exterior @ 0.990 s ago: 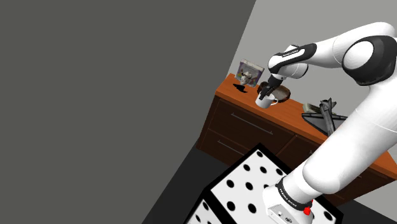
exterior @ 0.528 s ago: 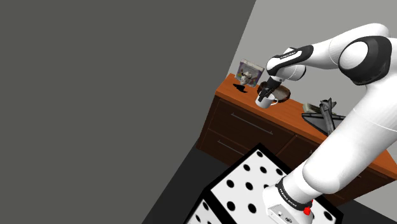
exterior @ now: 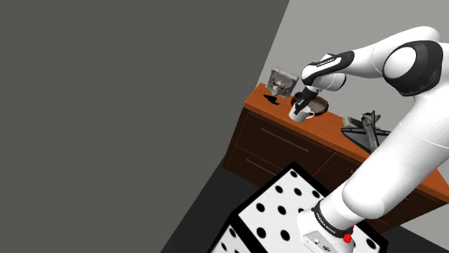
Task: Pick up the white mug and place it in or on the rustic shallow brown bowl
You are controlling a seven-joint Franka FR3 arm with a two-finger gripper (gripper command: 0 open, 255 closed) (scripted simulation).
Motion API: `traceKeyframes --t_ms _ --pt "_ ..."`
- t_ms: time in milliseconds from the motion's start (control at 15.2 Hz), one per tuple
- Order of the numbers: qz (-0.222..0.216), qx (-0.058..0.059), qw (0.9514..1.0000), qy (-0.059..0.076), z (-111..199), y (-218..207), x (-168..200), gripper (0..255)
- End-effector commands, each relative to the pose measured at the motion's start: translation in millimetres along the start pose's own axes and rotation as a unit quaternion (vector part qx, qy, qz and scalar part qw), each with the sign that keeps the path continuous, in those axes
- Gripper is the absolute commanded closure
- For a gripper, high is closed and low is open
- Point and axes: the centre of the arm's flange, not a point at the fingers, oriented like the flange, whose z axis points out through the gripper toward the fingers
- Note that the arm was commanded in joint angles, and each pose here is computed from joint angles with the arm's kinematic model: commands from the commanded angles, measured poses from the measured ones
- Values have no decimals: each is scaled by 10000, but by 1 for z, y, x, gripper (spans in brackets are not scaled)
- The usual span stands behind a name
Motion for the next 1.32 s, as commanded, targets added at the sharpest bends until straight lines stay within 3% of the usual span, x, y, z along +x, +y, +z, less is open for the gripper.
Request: traceKeyframes --t_ms 0,264,1254 --pt "0 0 10000 -1 0 0 0 255" --pt "0 0 10000 -1 0 0 0 255" --pt "0 0 10000 -1 -79 4 3 255"
